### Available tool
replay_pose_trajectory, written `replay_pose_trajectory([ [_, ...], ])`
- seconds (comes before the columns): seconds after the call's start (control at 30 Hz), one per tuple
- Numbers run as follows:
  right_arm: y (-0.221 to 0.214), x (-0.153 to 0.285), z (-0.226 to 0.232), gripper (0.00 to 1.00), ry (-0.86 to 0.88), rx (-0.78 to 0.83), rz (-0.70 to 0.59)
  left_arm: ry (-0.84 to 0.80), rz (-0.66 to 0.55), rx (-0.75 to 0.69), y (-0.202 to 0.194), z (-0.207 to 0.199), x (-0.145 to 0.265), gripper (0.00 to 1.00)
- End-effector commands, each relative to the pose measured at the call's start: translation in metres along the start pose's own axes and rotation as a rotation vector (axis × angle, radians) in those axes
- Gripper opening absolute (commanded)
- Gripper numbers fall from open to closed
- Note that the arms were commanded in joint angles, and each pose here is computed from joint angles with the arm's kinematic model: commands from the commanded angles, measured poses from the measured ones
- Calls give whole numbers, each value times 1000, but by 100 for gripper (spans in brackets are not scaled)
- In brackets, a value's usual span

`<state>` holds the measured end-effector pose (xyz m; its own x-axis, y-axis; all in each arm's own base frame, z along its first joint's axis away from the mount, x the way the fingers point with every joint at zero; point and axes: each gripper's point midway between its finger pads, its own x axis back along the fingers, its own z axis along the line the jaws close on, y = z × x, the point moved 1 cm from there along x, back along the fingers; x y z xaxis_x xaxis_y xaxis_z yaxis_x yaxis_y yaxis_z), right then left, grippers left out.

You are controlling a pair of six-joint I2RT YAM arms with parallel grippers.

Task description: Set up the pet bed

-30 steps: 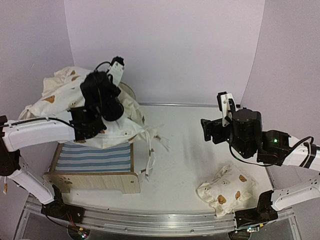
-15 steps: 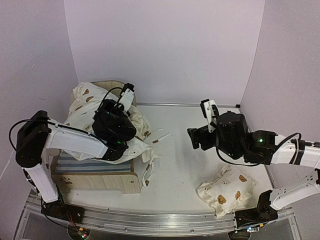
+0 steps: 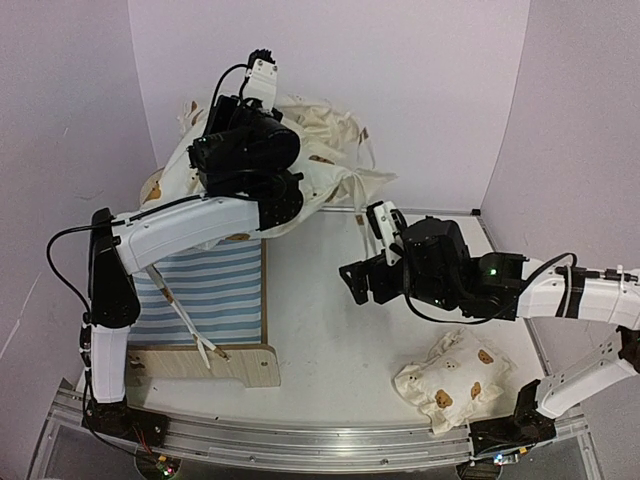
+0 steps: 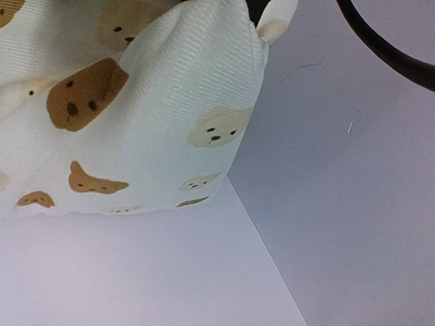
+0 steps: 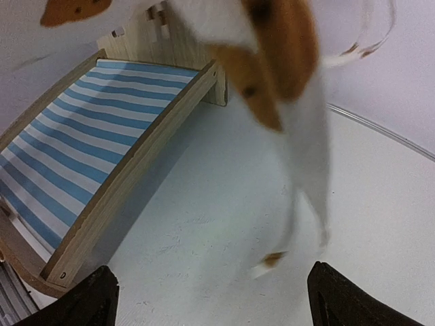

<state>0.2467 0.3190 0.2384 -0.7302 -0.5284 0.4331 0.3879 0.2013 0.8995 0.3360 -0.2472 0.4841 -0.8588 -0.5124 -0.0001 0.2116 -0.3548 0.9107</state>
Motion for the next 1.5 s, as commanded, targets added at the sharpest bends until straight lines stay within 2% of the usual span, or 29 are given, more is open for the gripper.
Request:
replay_pose_trajectory([
  [0.0,29,8,13,98,70,-69,-69,-81,131,63,-18,9,-4,0],
  [0.17,27,7,10,98,50,-67,-67,-50,110,128,-4,38,-8,0],
  [0.27,28,7,8,98,36,-69,-73,1,20,141,32,84,-3,2],
  [0.33,31,8,6,98,32,-77,-79,-14,-94,136,69,105,10,7],
  [0.4,32,9,5,98,26,-80,-83,-149,-261,139,102,102,30,13],
  [0.43,33,9,6,98,25,-82,-85,-264,-323,190,113,100,37,13],
  [0.5,37,10,5,98,21,-92,-95,-452,-382,262,120,89,44,13],
  [0.53,39,11,5,98,21,-97,-97,-485,-388,259,118,82,44,10],
  [0.57,41,12,5,98,23,-104,-102,-498,-379,249,114,75,43,2],
  [0.6,41,14,4,98,21,-109,-104,-535,-367,232,109,63,42,0],
  [0.67,40,16,2,98,13,-117,-107,-628,-298,238,93,48,33,0],
  [0.73,38,16,-1,98,2,-118,-106,-787,-218,303,71,37,24,0],
  [0.8,34,16,-4,98,-11,-111,-101,-829,-130,339,34,37,-2,0],
  [1.1,25,2,1,98,-16,-51,-65,-686,198,393,-105,33,-64,0],
  [1.2,24,-2,4,98,-7,-44,-54,-536,285,388,-151,42,-88,0],
  [1.27,22,-4,4,98,-10,-41,-48,-458,307,391,-162,54,-98,0],
  [1.37,21,-6,4,98,-12,-36,-43,-354,293,379,-148,77,-106,0],
  [1.4,21,-6,4,98,-14,-35,-44,-381,276,383,-137,79,-104,0],
  [1.47,21,-7,3,98,-19,-32,-44,-538,222,360,-112,71,-91,0],
])
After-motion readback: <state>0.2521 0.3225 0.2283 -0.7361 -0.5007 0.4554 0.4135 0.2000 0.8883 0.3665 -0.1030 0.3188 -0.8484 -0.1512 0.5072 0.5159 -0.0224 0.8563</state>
